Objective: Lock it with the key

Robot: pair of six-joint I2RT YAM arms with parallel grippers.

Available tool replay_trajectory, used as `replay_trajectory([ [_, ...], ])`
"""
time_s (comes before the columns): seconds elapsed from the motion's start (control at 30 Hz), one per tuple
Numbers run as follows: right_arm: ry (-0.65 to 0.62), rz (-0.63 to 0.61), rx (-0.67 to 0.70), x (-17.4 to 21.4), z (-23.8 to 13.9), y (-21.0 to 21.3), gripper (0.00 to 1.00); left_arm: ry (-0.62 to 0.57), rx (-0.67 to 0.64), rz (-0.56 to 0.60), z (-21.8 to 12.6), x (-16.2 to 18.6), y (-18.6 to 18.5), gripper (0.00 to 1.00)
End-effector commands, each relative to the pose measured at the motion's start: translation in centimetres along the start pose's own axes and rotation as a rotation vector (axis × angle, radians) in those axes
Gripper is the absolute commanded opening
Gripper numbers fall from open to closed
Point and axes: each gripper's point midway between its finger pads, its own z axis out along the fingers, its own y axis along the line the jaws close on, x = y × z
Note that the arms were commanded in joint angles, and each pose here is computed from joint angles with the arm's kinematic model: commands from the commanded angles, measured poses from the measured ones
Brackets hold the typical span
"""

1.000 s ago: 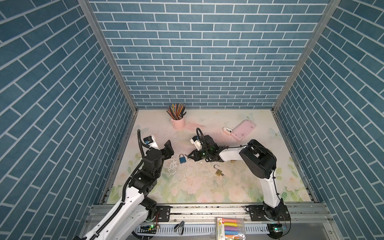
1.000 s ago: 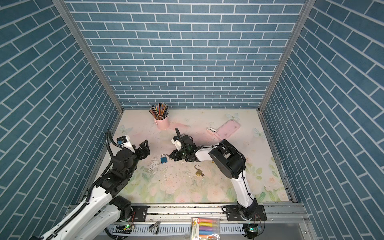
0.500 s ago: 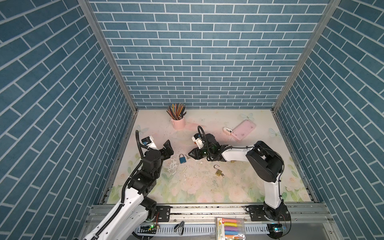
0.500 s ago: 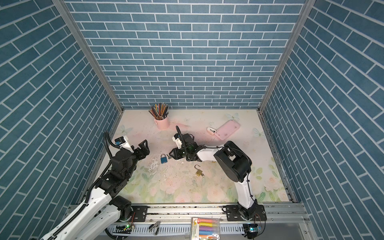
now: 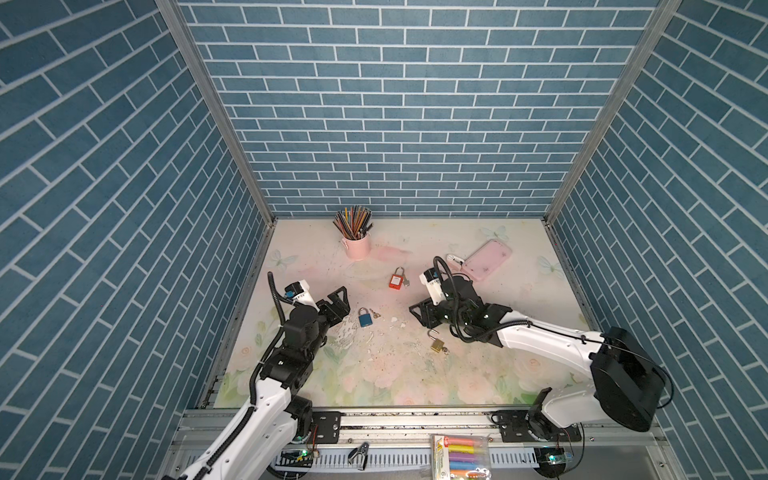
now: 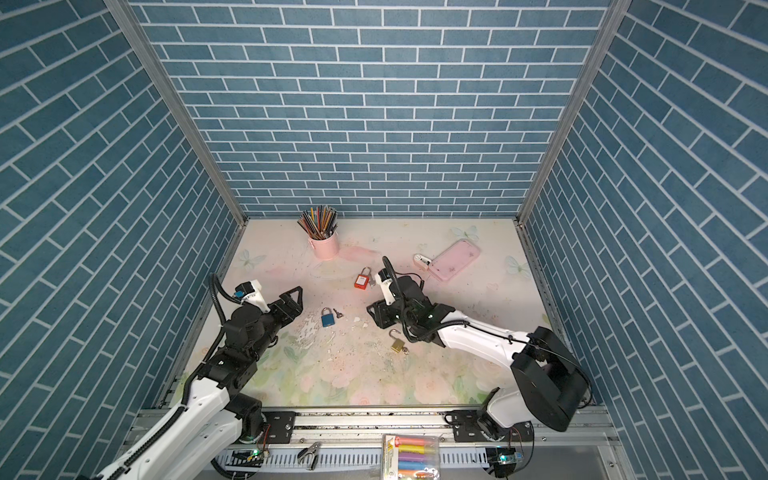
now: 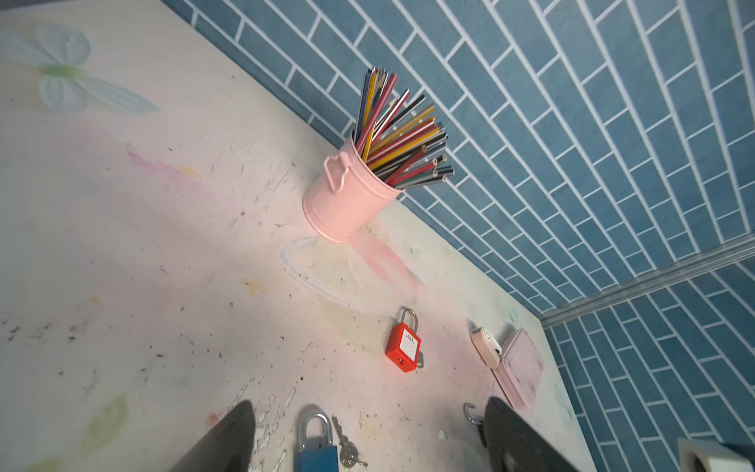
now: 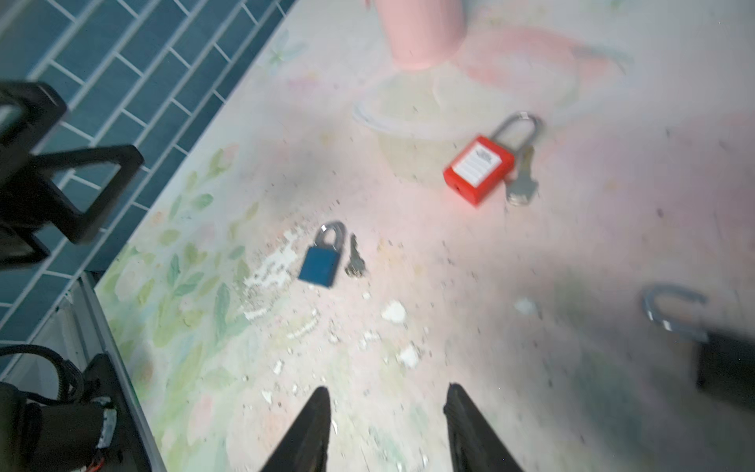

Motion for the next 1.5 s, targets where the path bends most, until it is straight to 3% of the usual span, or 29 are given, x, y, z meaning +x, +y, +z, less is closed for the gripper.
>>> replay_trajectory([
  [0.0,0.056,0.039,0.045,3.0,-0.7,-1.5,0.51,0.092,0.027,0.002,0.8,1.6,-1.9,0.88],
  [0.17,0.100,-0.008,0.035,5.0,-0.5,-1.9,0.56,0.261,-0.030,0.108,2.0,5.6,-3.8,0.88],
  [0.37,0.218,-0.107,0.124,6.0,1.4,-3.5,0.57,0.328,-0.077,0.167,2.1,7.7,-3.8,0.88],
  [0.8,0.396,-0.125,0.217,10.1,1.9,-4.7,0.56,0.331,-0.062,0.144,1.8,8.7,-2.8,0.88],
  [1.2,0.502,-0.141,0.225,13.5,3.0,-2.9,0.51,0.351,-0.052,0.175,1.9,9.0,-3.0,0.88],
  [1.47,0.500,-0.141,0.243,13.7,2.6,-2.3,0.50,0.335,-0.044,0.159,1.8,8.9,-2.8,0.88],
])
